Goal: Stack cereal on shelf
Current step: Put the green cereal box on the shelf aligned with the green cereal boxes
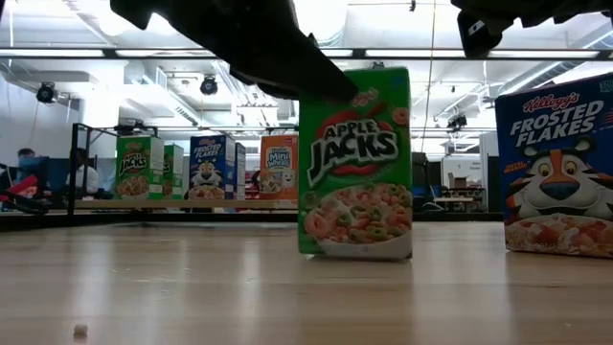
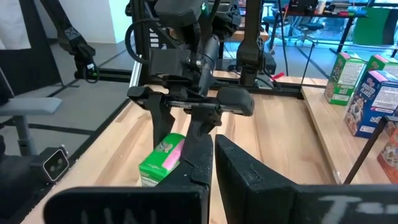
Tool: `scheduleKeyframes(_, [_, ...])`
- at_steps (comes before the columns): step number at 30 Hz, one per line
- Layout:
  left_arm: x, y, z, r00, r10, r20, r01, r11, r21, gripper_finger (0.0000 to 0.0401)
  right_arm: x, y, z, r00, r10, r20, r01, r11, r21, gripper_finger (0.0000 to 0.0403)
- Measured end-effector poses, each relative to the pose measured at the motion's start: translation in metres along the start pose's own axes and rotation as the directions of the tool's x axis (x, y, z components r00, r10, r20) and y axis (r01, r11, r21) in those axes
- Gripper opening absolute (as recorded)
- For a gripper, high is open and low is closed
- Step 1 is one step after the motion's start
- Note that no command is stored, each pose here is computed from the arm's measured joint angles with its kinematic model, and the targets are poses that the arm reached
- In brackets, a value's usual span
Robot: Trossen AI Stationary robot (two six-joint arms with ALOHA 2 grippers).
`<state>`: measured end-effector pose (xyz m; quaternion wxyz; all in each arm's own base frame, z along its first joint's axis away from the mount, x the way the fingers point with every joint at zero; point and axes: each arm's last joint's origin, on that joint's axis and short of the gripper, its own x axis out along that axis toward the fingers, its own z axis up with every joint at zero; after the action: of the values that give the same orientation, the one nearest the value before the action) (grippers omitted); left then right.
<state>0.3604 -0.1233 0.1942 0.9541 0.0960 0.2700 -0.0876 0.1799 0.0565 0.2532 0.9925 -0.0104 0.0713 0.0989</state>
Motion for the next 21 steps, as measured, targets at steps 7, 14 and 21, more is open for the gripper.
scheduleKeyframes(7, [-0.025,0.004,0.008,0.998,-0.041,-0.050,0.045,0.995,0.084,0.0169,0.000,0.000,0.000,1.000,0.000,-0.001,0.000,1.000,0.007,0.0009])
scheduleKeyframes(14, [-0.073,0.013,0.023,0.996,-0.036,-0.081,0.046,0.990,0.131,0.0169,0.002,-0.001,-0.002,1.000,-0.025,-0.011,0.025,1.000,0.015,0.0009])
scheduleKeyframes(21, [-0.133,0.029,0.018,0.964,0.141,-0.224,-0.113,0.985,0.130,0.0169,0.012,-0.001,-0.010,0.996,-0.072,-0.061,0.074,0.997,0.028,0.0009])
